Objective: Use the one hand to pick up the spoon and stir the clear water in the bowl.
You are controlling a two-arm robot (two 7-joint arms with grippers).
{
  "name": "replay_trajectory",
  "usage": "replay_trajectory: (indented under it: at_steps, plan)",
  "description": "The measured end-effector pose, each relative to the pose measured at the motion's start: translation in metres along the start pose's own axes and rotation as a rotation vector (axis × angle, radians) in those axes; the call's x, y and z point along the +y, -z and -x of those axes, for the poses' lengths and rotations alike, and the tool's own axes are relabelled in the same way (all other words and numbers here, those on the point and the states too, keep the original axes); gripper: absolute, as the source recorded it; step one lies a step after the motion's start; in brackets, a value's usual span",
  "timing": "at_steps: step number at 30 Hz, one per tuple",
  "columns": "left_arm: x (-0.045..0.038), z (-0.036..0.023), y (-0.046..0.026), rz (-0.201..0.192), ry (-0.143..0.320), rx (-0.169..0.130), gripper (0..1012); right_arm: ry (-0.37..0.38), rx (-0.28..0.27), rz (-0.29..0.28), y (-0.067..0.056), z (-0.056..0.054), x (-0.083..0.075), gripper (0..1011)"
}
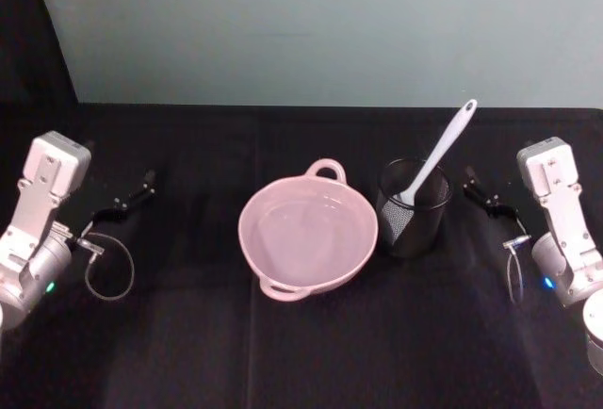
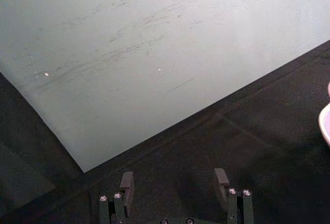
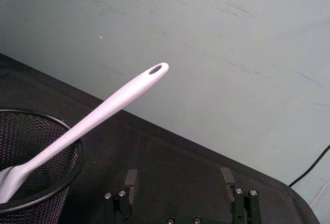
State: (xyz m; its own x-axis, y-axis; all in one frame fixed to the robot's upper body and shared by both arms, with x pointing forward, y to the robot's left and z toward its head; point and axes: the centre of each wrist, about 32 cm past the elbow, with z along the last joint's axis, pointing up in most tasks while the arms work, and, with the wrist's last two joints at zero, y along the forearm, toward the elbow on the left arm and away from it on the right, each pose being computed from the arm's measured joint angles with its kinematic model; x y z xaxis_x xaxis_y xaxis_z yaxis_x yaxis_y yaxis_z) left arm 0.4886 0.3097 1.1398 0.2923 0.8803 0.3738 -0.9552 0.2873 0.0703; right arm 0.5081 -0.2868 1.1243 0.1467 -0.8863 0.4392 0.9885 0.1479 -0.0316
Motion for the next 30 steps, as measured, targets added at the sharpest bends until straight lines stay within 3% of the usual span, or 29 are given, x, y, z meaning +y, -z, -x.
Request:
replay_trajectory:
  at_steps: [30]
  plan:
    - [0.0, 0.0, 0.0, 0.0, 0.0, 0.0, 1011, 0.0, 0.0, 0.001, -0.0004, -0.0004, 0.0, 1003]
